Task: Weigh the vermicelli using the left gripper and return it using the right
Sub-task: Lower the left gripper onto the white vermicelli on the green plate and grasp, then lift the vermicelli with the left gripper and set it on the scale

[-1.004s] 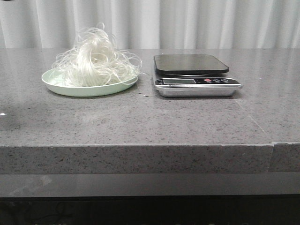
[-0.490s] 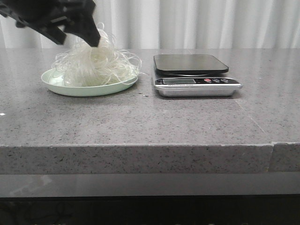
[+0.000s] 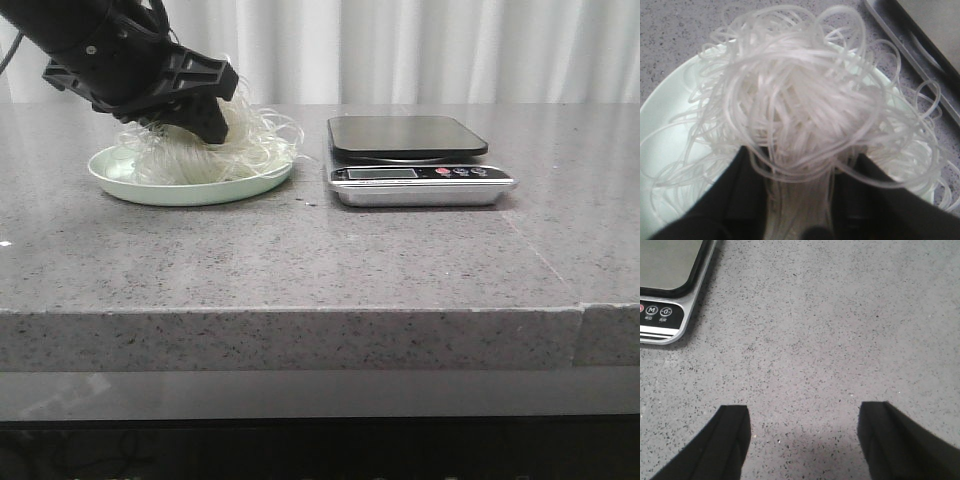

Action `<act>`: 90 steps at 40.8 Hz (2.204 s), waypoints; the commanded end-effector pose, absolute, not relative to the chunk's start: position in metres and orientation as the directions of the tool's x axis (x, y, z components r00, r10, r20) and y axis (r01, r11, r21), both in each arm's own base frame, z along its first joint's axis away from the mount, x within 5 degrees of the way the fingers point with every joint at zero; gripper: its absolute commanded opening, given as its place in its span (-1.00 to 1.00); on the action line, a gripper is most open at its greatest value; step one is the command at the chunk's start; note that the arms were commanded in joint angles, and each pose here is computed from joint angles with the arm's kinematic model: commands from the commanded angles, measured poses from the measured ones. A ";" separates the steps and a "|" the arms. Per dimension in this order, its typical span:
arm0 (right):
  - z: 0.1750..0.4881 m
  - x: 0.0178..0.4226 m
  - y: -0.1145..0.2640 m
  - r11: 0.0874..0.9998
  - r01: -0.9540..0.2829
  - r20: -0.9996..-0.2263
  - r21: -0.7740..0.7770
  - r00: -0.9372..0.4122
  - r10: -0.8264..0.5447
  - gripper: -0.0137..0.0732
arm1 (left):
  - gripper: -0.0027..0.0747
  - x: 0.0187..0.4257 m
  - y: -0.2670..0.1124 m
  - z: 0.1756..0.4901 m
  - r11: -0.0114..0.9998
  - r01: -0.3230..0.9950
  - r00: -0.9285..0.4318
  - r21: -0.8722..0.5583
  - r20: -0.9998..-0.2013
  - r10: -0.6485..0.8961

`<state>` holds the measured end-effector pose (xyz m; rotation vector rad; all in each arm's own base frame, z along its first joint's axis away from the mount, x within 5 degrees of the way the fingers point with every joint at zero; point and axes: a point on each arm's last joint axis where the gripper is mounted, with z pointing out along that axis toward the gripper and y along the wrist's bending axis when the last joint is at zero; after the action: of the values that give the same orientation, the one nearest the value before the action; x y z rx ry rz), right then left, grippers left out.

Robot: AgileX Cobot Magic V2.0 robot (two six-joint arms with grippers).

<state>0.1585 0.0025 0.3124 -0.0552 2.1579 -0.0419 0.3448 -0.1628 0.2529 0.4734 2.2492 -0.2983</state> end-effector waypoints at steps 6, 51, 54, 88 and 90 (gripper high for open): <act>0.326 0.162 0.001 0.997 -0.020 -0.874 -0.069 -0.481 -0.070 0.60 | -0.57 0.345 -0.161 0.287 0.905 0.421 -0.522 -0.067 -0.833 0.182; 0.327 0.162 0.001 0.997 -0.020 -0.879 -0.069 -0.471 -0.070 0.60 | -0.55 0.360 -0.305 0.374 0.750 0.661 -0.159 -0.013 -0.980 0.123; 0.327 0.162 0.001 0.997 -0.020 -0.879 -0.069 -0.471 -0.070 0.60 | -0.51 0.366 -0.310 0.363 0.750 0.661 -0.174 -0.014 -0.975 0.136; 0.327 0.163 0.002 0.997 -0.020 -0.881 -0.069 -0.468 -0.070 0.60 | 0.29 0.300 -0.263 0.465 0.725 0.689 -0.101 0.000 -0.990 0.097; 0.327 0.163 0.002 0.997 -0.020 -0.881 -0.069 -0.468 -0.070 0.60 | 0.29 0.288 -0.253 0.477 0.725 0.689 -0.080 0.002 -0.994 0.079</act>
<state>0.1587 0.0026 0.3126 -0.0554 2.1544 -0.0417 0.3213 -0.2784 0.4181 0.7028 1.7640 -0.5213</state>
